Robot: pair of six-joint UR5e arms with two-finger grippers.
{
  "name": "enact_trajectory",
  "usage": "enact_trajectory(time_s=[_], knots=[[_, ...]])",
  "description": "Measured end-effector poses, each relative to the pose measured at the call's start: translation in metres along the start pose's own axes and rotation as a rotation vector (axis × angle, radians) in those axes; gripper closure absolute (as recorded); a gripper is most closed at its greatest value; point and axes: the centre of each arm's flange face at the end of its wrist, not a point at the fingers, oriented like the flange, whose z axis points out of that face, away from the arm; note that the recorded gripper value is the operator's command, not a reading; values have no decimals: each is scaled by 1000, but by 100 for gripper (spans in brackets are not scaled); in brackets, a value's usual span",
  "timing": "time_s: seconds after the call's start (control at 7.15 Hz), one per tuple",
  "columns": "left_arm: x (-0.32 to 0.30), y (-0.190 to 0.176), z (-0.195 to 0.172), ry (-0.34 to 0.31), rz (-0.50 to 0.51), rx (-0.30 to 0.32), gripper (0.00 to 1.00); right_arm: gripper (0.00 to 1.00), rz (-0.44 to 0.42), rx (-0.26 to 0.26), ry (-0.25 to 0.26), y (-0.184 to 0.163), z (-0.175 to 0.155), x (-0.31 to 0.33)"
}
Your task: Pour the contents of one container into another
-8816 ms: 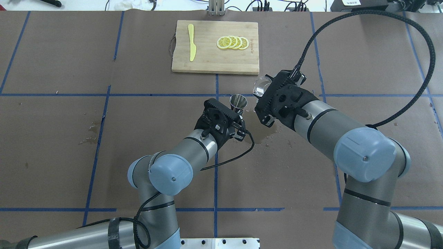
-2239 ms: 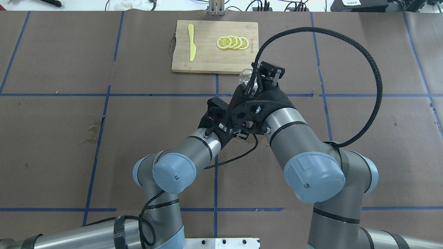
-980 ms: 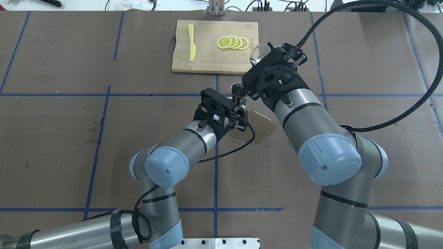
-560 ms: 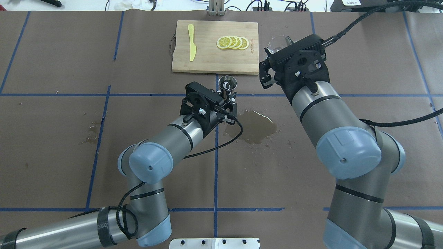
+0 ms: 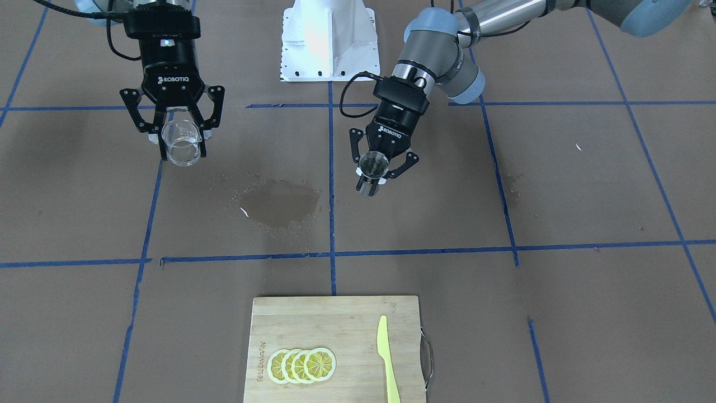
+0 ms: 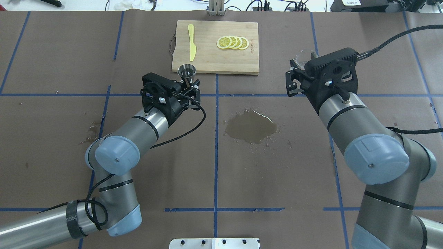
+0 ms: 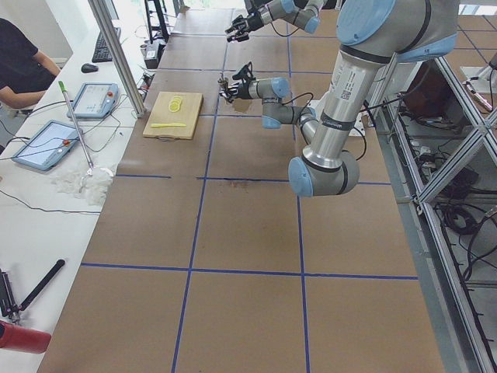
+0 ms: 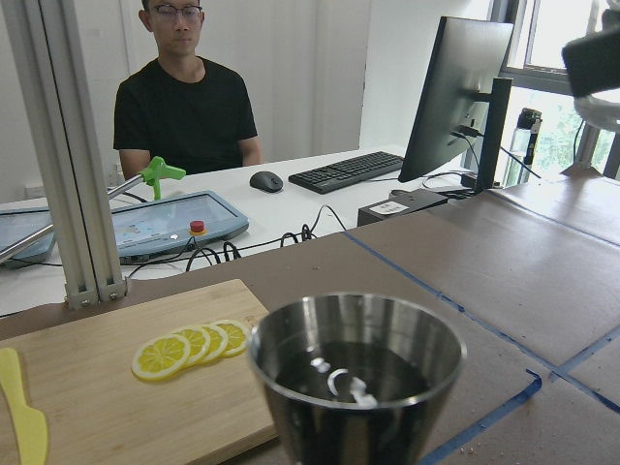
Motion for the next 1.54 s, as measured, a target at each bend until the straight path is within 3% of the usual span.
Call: enact_trajectory(time_s=[0.28, 0.56, 0.7, 1.12, 1.54], knots=[[-54, 11, -1, -112, -93, 24, 100, 100, 80, -40, 39, 28, 3, 23], [-114, 35, -12, -226, -124, 40, 100, 100, 232, -46, 52, 35, -1, 36], [-143, 45, -24, -282, -129, 62, 100, 100, 263, -44, 51, 34, -4, 38], [-190, 60, -45, -451, -161, 144, 100, 100, 264, -64, 55, 42, -6, 45], [-233, 89, -59, -561, -169, 146, 100, 100, 277, -73, 52, 75, -12, 81]])
